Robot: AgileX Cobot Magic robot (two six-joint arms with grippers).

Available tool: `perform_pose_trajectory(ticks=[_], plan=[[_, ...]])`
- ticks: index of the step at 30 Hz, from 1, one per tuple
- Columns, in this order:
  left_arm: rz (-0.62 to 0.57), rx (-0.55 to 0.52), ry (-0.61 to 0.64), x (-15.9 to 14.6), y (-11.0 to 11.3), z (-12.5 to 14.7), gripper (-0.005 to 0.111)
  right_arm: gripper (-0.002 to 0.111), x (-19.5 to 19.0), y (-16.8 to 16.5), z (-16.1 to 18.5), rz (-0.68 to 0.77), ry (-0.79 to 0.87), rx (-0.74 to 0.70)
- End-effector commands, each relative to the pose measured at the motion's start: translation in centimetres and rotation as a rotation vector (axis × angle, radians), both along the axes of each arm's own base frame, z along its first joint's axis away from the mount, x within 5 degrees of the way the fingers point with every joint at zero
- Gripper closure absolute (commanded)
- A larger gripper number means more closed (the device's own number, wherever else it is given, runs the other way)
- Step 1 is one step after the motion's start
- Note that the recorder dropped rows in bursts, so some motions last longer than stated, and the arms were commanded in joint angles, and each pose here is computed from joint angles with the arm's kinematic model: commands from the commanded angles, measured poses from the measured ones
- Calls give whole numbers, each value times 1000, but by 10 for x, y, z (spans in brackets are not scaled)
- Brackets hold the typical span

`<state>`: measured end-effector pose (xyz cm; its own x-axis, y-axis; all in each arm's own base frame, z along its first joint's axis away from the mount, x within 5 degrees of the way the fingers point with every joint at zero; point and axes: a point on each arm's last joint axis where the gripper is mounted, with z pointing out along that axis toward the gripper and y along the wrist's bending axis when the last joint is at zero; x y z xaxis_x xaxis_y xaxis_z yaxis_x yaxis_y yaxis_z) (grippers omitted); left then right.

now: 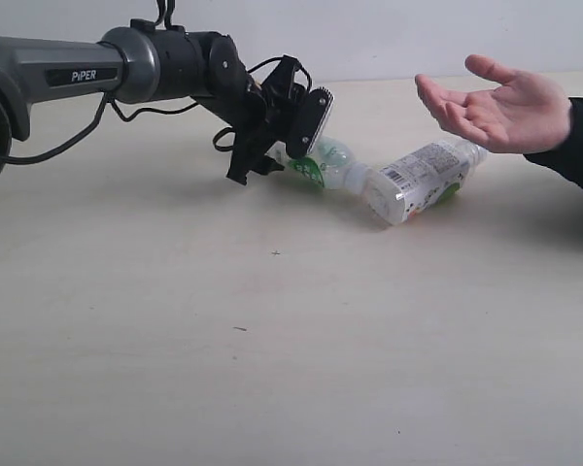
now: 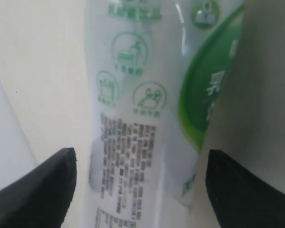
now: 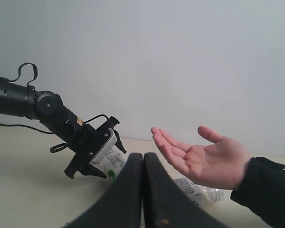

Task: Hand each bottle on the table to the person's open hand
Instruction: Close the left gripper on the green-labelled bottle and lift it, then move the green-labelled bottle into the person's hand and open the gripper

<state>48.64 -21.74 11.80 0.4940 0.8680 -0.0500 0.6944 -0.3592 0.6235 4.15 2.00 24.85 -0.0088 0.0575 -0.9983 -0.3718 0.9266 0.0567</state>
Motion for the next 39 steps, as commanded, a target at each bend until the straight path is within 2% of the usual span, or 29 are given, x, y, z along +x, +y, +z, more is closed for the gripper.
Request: perform_pose_trajectory(ticks=[1,5,6,7,9,10,11,14,17,19,24,31,35,39], plan=[[-4,5,-13,1,-2,-12,34,108,0,0,-1,2,-4,4],[4,5,-24,3,-2,-22,38,108,0,0,-1,2,-4,4],[4,5,-25,3,-2,-23,50,108,0,0,-1,2,-4,4],[4,4,-26,4,-2,-23,57,108,0,0,-1,2,-4,4],[29,-13,-16,4,-2,-23,93,108,0,0,-1,2,-4,4],[33,-18,-13,3,-3,-21,103,108,0,0,-1,2,-4,4],[43,-26,-1,2,-3,-18,106,108,0,0,-1,2,-4,4],[63,-46,13,0,-3,-1,106,108,0,0,-1,2,-4,4],[5,39,-63,-1,2,27,106,108,0,0,-1,2,-4,4],[-6,57,-102,-1,4,42,106,108,0,0,-1,2,-4,4],[106,-61,-136,-6,6,89,106,108,0,0,-1,2,-4,4],[465,-380,16,-26,13,149,107,108,0,0,-1,2,-4,4],[632,-442,116,-42,22,173,107,108,0,0,-1,2,-4,4],[899,-549,238,-55,32,189,107,108,0,0,-1,2,-4,4]])
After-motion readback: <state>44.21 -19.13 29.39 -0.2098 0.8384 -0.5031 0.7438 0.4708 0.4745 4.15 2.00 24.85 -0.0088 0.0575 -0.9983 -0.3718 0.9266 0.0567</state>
